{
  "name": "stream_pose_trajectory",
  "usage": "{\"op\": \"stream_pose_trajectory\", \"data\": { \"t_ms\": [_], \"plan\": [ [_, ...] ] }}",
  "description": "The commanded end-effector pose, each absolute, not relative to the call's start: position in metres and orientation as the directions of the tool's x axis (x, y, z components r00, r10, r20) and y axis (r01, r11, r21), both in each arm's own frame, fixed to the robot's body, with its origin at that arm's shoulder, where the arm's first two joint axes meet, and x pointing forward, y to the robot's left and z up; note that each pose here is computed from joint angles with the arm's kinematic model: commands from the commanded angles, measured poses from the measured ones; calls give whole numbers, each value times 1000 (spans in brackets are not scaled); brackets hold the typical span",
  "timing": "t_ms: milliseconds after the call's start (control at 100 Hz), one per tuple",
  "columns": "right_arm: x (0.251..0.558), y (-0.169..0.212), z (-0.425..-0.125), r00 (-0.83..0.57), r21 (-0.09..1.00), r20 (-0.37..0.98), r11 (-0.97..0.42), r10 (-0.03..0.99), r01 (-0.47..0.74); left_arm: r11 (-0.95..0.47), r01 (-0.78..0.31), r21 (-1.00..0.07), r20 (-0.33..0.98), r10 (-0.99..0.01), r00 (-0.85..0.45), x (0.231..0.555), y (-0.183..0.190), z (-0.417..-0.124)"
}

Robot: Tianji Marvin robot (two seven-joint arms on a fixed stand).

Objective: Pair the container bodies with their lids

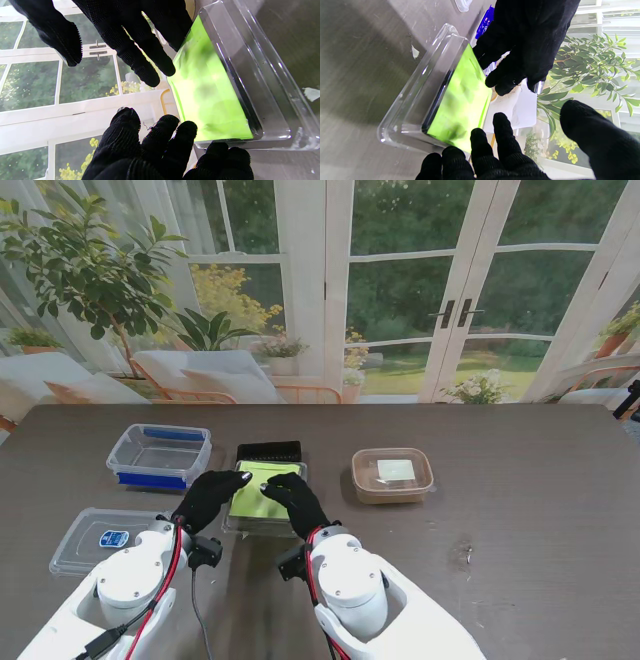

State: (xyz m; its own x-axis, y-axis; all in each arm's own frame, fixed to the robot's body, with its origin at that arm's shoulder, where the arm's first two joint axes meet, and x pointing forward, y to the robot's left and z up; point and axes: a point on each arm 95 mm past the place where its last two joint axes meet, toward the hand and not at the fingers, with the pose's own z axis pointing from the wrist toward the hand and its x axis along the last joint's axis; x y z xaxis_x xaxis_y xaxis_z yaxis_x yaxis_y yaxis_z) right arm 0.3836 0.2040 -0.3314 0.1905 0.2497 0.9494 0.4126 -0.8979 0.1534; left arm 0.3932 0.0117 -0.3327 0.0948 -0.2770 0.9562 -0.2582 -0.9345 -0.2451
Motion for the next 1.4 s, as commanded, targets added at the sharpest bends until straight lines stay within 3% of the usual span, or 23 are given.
{"op": "stream_pose_trajectory", "data": {
  "t_ms": [0, 620, 1390],
  "plan": [
    [386, 218, -322, 179, 131, 957, -889, 229, 439, -931, -287, -227, 962, -260, 83, 399, 6, -327],
    [432, 231, -309, 195, 143, 950, -895, 244, 422, -931, -301, -208, 961, -252, 117, 447, 24, -322],
    [472, 239, -314, 230, 150, 938, -900, 261, 408, -922, -345, -178, 957, -244, 157, 488, 30, -324]
  ]
}}
